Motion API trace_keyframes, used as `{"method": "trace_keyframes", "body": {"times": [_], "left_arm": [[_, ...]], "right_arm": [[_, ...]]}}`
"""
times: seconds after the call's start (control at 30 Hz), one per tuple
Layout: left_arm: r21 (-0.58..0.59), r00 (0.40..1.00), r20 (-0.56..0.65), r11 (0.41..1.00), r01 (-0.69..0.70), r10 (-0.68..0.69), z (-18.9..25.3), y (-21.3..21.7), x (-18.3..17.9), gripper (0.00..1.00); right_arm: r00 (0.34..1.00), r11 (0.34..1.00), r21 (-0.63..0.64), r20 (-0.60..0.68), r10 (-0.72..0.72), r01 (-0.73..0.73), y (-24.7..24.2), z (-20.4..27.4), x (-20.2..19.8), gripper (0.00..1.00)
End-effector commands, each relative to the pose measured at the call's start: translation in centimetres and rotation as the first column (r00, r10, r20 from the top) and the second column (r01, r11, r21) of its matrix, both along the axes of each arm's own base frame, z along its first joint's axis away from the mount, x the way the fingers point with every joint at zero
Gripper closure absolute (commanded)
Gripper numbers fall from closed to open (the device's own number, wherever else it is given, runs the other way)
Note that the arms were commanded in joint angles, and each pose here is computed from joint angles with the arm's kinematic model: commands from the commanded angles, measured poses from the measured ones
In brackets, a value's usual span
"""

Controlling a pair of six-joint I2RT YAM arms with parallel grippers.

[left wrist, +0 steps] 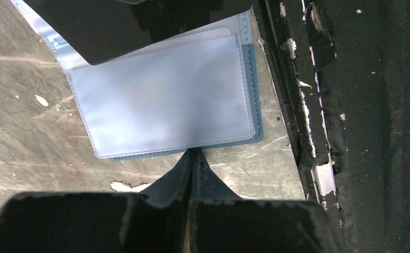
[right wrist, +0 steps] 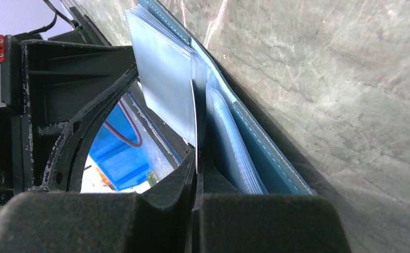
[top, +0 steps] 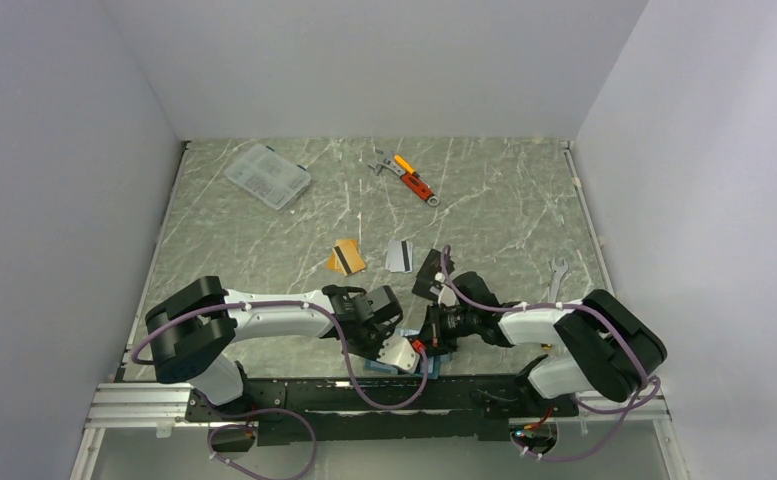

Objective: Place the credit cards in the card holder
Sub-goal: Insert the credit card into the card holder.

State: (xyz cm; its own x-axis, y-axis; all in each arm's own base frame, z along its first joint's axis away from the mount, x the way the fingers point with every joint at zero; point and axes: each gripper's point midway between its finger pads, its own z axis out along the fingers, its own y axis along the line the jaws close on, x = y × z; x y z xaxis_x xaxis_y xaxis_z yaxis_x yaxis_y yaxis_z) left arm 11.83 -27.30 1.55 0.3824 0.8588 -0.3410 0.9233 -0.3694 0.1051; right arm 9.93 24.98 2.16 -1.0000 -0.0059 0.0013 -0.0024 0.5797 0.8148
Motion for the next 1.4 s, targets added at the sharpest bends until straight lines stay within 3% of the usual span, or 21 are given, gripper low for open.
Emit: {"method": "trace_keyframes", "body": {"times": [0.0,0.47,1.37], "left_arm": [[-0.007,1.000,-0.019,1.000,0.018,-0.018,-0.9,-0.4,-0.7,0.96],[-0.004,0.999,-0.022,1.000,0.023,-0.023,-0.9,-0.6,-0.7,0.98],[0.000,0.999,-0.019,0.999,0.041,-0.041,-0.8,-0.3,-1.0,1.00]], "right_arm": [[0.999,0.999,-0.033,-0.021,0.038,-0.038,-0.5,-0.9,-0.8,1.00],[0.991,0.991,0.007,-0.020,0.136,-0.136,-0.1,0.0,-1.5,1.00],[0.989,0.994,0.006,0.096,0.111,-0.112,2.2,0.6,3.6,1.00]]}}
